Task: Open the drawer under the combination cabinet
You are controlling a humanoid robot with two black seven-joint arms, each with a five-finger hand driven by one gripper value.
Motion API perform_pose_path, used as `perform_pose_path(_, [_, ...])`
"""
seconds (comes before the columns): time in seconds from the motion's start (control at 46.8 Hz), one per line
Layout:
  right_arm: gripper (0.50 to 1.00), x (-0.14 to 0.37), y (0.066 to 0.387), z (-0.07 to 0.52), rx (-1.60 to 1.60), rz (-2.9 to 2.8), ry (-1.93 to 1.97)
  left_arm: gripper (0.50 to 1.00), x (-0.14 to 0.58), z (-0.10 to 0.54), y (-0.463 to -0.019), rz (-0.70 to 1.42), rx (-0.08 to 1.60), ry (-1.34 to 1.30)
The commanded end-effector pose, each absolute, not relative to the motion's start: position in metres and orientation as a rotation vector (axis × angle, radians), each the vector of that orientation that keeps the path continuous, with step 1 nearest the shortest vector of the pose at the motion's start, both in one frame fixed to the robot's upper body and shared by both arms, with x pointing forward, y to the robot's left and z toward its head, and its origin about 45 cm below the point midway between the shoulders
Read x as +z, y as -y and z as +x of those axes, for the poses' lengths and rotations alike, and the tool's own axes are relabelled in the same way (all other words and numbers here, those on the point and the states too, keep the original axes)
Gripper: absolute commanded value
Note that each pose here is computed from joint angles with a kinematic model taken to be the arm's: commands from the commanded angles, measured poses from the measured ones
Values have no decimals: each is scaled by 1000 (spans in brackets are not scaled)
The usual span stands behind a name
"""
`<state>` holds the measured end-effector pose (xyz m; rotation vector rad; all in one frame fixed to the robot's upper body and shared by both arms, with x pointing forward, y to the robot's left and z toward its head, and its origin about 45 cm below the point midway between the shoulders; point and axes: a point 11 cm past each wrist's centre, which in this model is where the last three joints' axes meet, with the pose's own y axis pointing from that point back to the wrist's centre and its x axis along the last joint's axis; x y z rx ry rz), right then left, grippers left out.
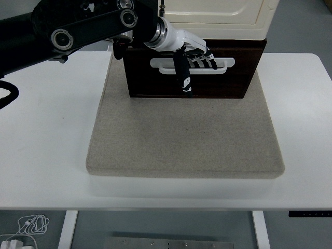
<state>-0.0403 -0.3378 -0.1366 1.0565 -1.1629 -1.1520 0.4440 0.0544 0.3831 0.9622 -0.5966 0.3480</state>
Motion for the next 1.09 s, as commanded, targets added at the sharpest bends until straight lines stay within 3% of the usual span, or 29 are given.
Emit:
perform_pose_path(0.0, [928, -137, 338, -40, -1152, 1056, 1163, 971, 382, 440, -51, 957, 332, 598])
perform_pose_path(1.068, [928, -137, 338, -40, -1152, 1056, 1163, 975, 384, 425, -44, 935, 263, 603])
